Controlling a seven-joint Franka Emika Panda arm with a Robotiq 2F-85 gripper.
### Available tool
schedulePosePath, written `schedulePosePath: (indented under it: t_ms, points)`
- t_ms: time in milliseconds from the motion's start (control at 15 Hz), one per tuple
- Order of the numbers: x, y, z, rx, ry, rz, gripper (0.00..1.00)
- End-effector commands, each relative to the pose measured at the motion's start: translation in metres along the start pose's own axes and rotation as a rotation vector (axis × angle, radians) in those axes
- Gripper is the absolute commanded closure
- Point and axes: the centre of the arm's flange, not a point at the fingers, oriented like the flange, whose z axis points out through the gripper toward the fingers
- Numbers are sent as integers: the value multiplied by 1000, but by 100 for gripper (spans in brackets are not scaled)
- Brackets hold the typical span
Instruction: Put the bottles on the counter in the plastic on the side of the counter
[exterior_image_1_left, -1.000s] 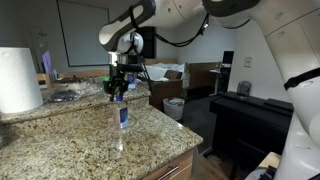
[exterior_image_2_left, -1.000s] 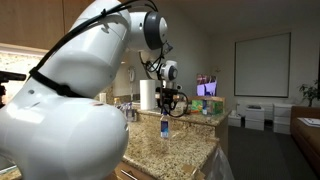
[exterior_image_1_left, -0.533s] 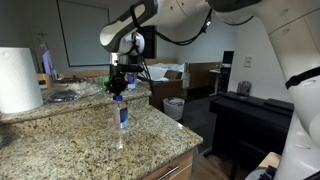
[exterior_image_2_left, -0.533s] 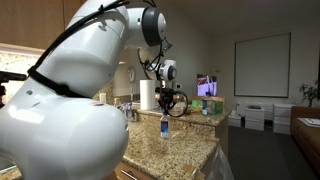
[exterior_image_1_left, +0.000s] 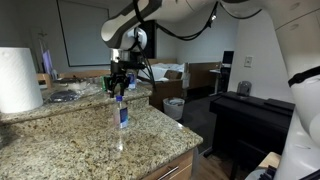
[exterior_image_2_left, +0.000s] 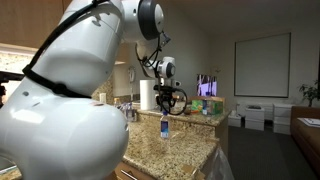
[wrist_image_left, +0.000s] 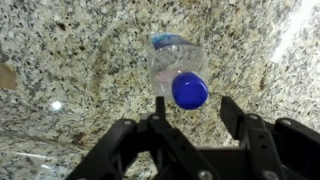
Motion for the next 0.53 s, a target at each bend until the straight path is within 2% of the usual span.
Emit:
schedulePosePath:
  t_ms: [0, 67, 133, 267, 467]
  points:
    - [-22, -1, 0, -3, -22, 38, 8]
    - [-23, -2, 1, -7, -23, 40, 19]
    - [-24, -1, 3, -14, -22, 40, 45]
    - [-25, -1, 4, -13, -13, 38, 46]
    - [-26, -4, 3, -20, -18, 29, 67]
